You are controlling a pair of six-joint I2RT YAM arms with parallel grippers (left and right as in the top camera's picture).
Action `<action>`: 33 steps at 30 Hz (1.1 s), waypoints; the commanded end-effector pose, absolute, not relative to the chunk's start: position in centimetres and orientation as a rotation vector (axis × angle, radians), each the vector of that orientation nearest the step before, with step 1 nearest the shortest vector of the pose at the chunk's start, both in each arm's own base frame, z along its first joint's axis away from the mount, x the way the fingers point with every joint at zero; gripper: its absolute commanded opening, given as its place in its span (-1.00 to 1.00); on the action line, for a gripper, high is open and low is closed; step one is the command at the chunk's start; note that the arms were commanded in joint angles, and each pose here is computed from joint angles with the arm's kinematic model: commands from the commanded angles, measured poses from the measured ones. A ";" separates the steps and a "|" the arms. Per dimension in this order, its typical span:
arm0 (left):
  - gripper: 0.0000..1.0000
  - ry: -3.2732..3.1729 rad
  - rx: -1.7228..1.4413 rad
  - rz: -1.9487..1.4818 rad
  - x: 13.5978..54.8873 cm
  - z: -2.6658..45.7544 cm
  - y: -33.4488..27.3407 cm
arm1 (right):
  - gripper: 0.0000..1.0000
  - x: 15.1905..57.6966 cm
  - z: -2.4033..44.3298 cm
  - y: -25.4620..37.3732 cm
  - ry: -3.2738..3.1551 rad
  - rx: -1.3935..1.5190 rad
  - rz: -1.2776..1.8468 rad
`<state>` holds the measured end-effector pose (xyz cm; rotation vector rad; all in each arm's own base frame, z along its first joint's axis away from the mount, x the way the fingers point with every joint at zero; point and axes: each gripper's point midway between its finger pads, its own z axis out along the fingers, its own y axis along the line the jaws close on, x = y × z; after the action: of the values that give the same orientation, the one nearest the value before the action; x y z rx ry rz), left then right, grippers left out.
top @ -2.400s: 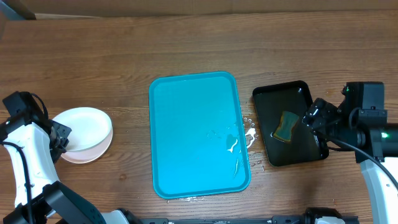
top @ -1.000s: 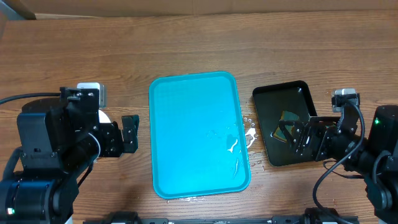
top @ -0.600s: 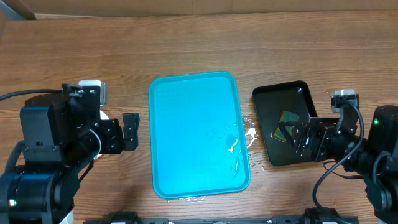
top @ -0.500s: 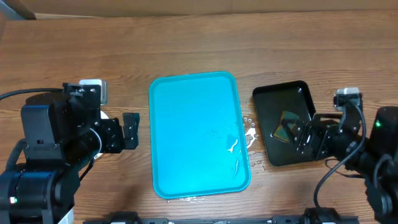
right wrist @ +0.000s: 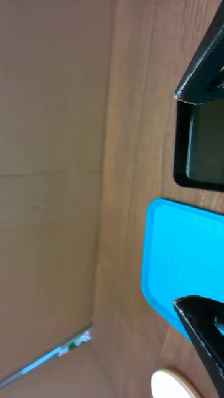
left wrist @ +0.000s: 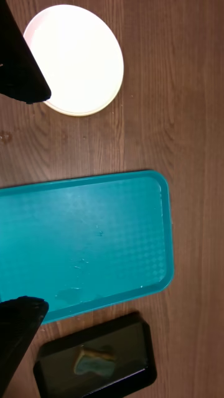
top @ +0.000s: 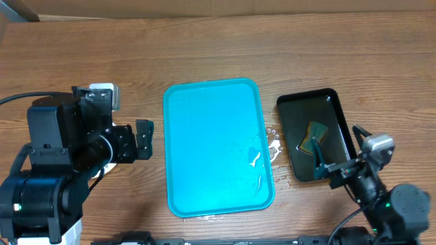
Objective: Clean dirty plates on tray and stack at the side
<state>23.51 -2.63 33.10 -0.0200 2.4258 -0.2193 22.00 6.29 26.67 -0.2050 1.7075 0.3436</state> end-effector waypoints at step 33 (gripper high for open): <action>1.00 2.564 -0.006 -0.211 26.6 30.0 -2.7 | 1.00 23.6 17.5 6.5 1.568 -0.225 0.322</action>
<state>26.18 -2.64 30.07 -0.0355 2.5579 -0.2247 23.64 6.33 17.71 -0.2173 1.5694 0.3207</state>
